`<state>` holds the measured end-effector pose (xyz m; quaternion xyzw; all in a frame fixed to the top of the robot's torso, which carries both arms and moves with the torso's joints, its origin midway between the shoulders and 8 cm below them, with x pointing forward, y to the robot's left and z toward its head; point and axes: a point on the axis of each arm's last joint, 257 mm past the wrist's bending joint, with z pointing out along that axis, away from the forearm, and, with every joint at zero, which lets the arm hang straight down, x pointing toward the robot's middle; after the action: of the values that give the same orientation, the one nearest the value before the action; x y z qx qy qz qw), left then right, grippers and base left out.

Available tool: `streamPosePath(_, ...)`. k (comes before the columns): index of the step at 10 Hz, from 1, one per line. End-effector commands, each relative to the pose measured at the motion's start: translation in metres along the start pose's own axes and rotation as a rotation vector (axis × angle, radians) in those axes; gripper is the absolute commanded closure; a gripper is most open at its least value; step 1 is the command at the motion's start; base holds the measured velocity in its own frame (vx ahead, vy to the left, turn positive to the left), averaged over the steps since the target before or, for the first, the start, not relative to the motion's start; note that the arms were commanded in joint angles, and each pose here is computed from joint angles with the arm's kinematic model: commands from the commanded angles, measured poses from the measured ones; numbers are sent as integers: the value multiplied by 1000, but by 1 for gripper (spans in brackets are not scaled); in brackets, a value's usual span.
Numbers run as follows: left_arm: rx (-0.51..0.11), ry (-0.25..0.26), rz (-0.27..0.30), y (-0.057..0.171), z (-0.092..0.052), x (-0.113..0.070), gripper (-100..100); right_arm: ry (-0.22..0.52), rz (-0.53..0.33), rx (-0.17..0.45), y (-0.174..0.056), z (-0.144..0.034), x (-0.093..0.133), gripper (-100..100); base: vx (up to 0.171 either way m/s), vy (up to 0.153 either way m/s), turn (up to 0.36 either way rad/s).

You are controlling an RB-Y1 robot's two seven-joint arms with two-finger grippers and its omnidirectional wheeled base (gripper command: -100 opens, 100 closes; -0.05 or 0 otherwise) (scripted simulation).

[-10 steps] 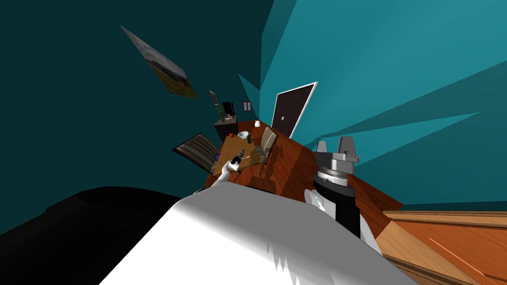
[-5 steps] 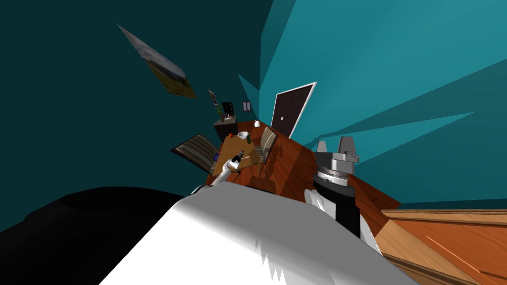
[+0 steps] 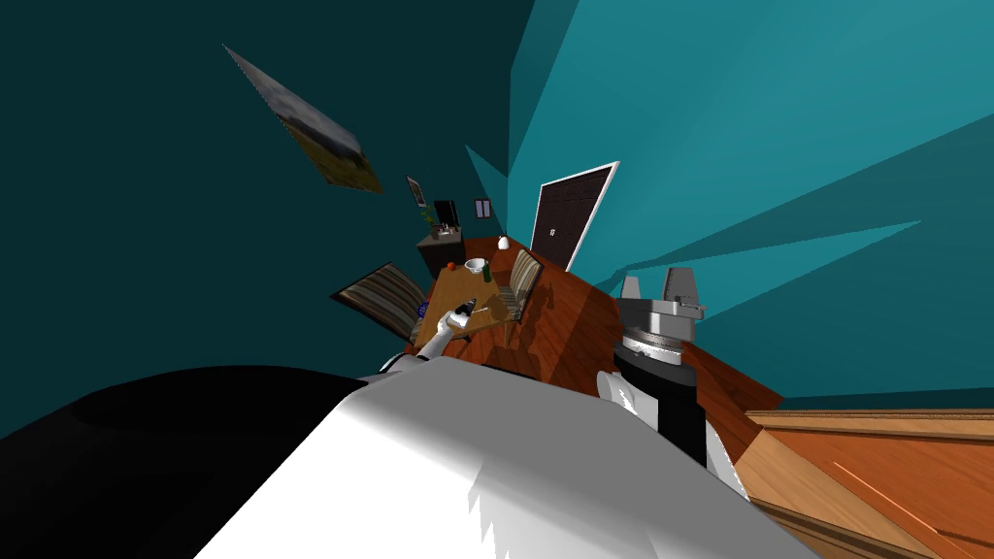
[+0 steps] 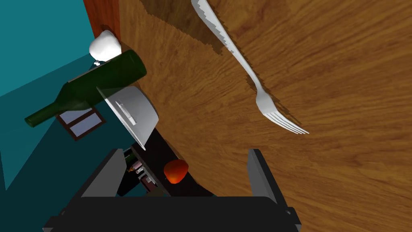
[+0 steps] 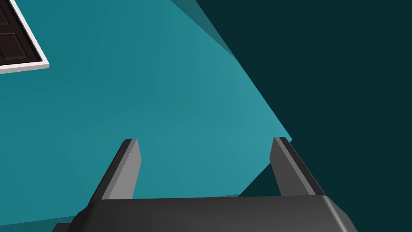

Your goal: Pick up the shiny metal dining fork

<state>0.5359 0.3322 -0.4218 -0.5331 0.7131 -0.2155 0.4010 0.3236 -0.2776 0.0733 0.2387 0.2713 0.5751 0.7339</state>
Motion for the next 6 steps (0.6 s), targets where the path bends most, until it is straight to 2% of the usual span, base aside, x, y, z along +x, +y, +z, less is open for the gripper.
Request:
streamPosePath(1, -55, 1, -16, 6, 7, -5, -100, 0, 0, 0, 0, 0, 0, 0, 29, -12, -5)
streamPosePath(2, -87, 4, -16, 22, 8, -3, -100, 0, 0, 0, 0, 0, 0, 0, 28, -13, -7)
streamPosePath(3, -134, 6, -33, 28, 12, -7, -100, 0, 0, 0, 0, 0, 0, 0, 35, -12, -4)
streamPosePath(4, -154, 8, -33, 38, 12, -6, -100, 0, 0, 0, 0, 0, 0, 0, 32, -8, -1)
streamPosePath(5, -157, 8, -33, 40, 12, -6, -100, 0, 0, 0, 0, 0, 0, 0, 14, -3, 1)
streamPosePath(6, -197, 10, -52, 43, 15, -10, -100, 0, 0, 0, 0, 0, 0, 0, 28, -9, -2)
